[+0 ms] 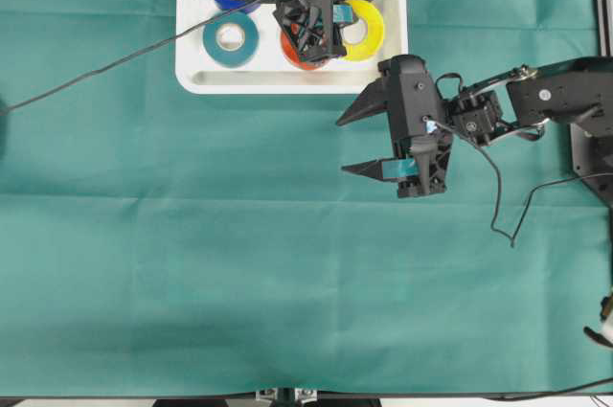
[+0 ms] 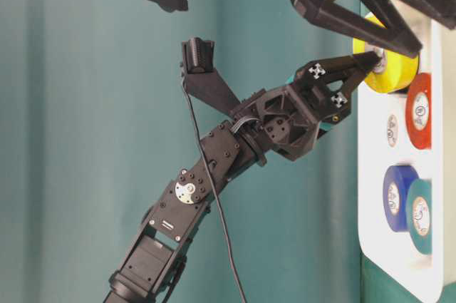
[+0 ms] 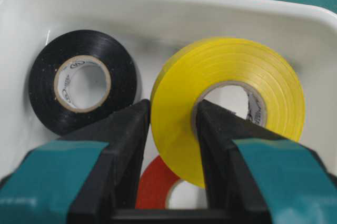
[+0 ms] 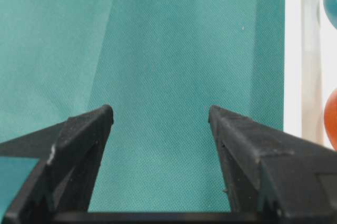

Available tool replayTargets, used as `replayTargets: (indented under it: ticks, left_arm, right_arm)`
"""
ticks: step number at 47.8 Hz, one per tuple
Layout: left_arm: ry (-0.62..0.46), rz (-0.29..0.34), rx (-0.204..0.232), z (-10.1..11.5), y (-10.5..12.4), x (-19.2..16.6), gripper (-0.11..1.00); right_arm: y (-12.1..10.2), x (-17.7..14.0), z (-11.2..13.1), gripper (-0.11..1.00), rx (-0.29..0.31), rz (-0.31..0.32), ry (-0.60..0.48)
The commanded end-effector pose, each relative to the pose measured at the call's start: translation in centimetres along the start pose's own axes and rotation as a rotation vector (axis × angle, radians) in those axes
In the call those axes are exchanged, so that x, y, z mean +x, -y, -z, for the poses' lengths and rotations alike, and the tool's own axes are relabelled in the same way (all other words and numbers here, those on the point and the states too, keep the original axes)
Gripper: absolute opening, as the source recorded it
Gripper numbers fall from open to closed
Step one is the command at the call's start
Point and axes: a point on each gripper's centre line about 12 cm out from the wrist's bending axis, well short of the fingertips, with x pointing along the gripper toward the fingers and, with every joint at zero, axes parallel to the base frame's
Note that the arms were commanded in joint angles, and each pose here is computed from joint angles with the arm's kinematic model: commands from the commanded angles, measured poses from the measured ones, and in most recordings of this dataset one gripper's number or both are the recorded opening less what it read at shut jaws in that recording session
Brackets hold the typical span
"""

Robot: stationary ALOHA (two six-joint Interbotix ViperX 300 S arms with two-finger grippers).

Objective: Put the tape alternately from left to right into the white case.
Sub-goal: 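Release the yellow roll in the case and retract the left gripper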

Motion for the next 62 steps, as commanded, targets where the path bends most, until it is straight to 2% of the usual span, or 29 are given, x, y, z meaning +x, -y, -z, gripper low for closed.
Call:
replayTargets:
  ticks: [1, 7, 15, 19, 34, 62]
  left_arm:
    - [0.075, -0.009, -0.007, -2.5, -0.3, -1.7, 0.04]
    - [0.087, -0.008, -0.003, -2.8, -0.2, -2.4, 0.30]
    - [0.099, -0.010, -0.004, -3.0, -0.2, -3.5, 0.79]
    - [0.099, -0.008, -0.005, -2.9, -0.1, -4.0, 0.93]
    - [0.074, 0.017, 0.011, -0.8, 1.6, -6.6, 0.93]
    - [0.030, 0.091, 0.078, 4.5, 6.0, -11.6, 0.93]
  right_arm:
    - [-0.2, -0.4, -0.9, 0.77, -0.006, -0.009, 0.036]
    - [-0.3, -0.4, -0.9, 0.77, -0.008, -0.011, 0.036]
    - [-0.2, -0.5, -1.0, 0.77, -0.004, -0.009, 0.037]
    - [-0.2, -0.4, -0.9, 0.77, -0.006, -0.009, 0.036]
    - [-0.2, -0.4, -0.9, 0.77, -0.004, -0.009, 0.036]
    - [-0.3, -0.4, -0.9, 0.77, -0.002, -0.008, 0.033]
